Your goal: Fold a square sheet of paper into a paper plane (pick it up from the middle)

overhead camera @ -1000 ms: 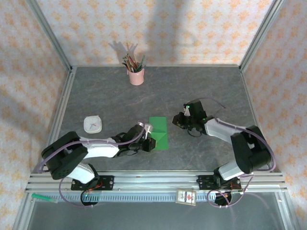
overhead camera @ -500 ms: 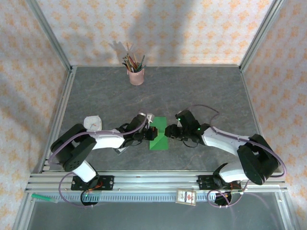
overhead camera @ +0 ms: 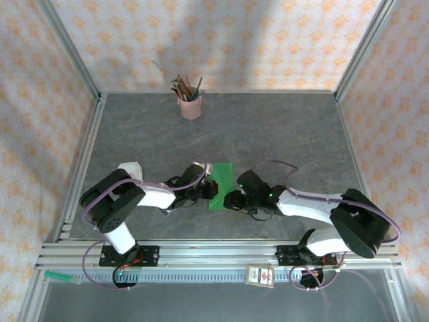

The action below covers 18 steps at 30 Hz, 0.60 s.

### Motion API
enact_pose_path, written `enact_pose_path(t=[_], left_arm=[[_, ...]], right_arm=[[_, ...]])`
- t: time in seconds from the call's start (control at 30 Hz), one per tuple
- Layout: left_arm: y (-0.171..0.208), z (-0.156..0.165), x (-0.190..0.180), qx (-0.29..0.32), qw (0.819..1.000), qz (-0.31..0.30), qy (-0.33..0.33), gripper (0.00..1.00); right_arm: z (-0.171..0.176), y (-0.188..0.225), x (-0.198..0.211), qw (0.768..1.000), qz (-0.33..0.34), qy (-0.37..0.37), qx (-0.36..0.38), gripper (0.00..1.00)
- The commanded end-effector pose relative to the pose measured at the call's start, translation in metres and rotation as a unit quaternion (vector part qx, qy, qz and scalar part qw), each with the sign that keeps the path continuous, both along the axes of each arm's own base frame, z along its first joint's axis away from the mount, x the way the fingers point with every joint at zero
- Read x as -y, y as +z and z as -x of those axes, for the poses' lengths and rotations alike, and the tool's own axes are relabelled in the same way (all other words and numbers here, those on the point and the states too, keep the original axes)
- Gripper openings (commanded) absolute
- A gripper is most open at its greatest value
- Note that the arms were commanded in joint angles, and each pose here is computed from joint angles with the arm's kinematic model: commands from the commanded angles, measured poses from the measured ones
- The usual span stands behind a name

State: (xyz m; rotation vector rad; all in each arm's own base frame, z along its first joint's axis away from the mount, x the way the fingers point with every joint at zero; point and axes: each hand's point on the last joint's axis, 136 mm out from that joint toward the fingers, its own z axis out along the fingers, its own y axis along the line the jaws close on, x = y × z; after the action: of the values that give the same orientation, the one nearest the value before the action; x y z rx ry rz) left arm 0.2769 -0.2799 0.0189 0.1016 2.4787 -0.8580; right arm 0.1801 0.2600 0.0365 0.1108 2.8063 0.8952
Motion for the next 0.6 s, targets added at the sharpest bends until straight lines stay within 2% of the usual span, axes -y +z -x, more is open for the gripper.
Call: enact_pose_path(t=[0.0, 0.23, 0.57], left_arm=[[-0.025, 0.011, -0.015, -0.034, 0.999, -0.028, 0.011, 0.00], [-0.024, 0.012, -0.015, -0.035, 0.999, -0.028, 0.008, 0.00], [-0.026, 0.013, -0.014, -0.039, 0.999, -0.032, 0.003, 0.00]], right_arm=[[-0.005, -0.008, 0.006, 1.000, 0.013, -0.024, 0.008, 0.48], [-0.005, -0.016, 0.002, 1.000, 0.012, -0.018, 0.004, 0.47], [-0.019, -0.006, -0.014, 0.999, -0.012, -0.007, 0.037, 0.47]])
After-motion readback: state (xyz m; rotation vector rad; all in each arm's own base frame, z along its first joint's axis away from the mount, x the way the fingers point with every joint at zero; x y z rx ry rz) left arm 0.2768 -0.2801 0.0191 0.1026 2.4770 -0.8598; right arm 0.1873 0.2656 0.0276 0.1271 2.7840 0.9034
